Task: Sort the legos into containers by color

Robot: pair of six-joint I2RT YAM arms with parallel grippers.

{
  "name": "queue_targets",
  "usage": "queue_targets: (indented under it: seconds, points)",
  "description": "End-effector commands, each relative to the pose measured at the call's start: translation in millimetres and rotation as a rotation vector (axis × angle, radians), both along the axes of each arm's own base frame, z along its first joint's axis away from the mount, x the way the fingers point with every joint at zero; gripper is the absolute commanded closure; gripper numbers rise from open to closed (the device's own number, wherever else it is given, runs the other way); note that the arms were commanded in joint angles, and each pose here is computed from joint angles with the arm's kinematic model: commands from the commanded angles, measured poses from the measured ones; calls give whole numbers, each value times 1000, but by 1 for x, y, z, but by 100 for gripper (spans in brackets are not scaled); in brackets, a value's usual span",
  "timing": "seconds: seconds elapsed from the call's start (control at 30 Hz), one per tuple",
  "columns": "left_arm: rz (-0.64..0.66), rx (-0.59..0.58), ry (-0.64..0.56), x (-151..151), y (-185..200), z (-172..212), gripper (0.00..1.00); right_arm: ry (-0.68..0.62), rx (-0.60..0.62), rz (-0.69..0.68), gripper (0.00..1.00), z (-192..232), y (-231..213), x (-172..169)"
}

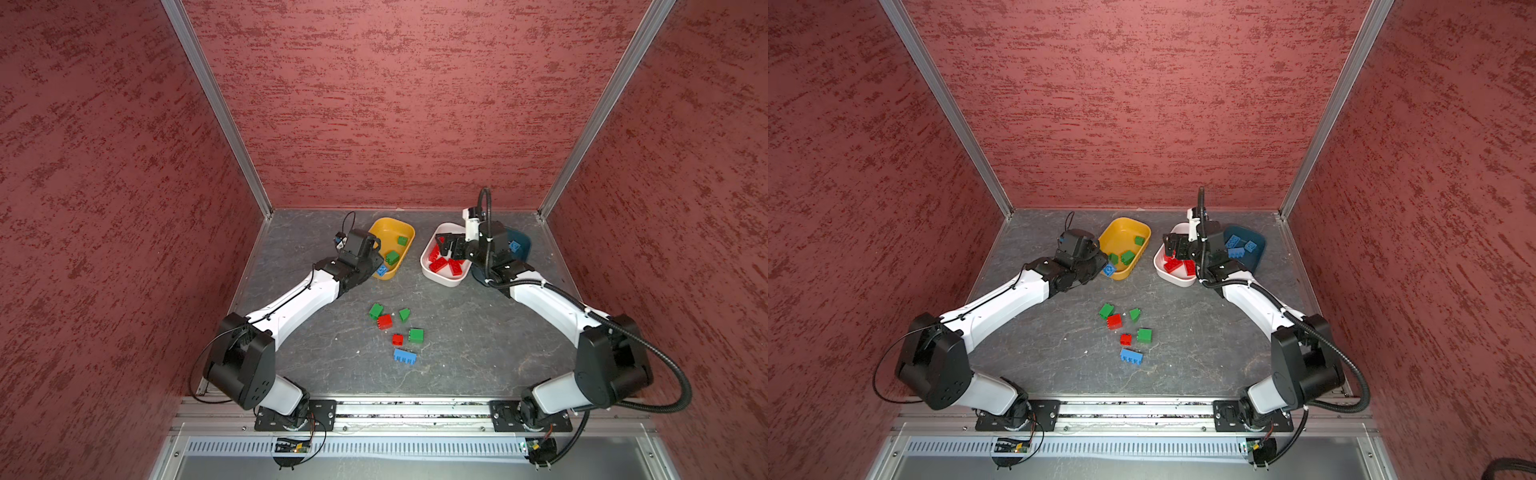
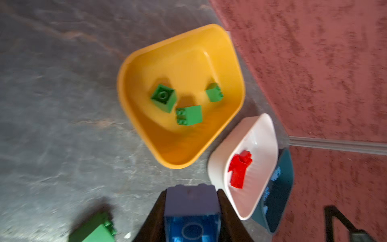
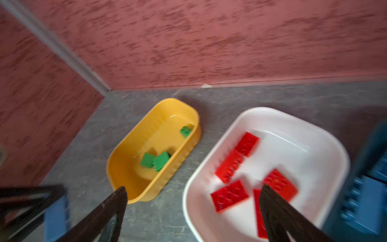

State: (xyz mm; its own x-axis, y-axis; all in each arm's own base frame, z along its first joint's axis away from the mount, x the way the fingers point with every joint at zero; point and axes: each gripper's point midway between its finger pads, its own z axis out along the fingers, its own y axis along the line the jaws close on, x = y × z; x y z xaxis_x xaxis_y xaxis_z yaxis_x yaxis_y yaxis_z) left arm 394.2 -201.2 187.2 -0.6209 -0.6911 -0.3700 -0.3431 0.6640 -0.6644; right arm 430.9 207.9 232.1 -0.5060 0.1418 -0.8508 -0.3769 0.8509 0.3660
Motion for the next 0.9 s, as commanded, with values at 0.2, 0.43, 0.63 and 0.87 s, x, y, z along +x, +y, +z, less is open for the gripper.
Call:
queue_targets:
  seconds: [0.2,0.43,0.63,0.87]
  points:
    - [-192,-88,-126,32,-55,37,78,-44,141,442,5,13,99,-37]
    - [-210,-108,-90,29,-67,29,78,-37,181,467,28,1,117,-24]
    - [-199,-115,-89,27,-70,27,78,-73,258,399,49,9,119,-4]
    - [-203,-93,-71,26,-72,26,78,-117,265,388,72,13,114,-9]
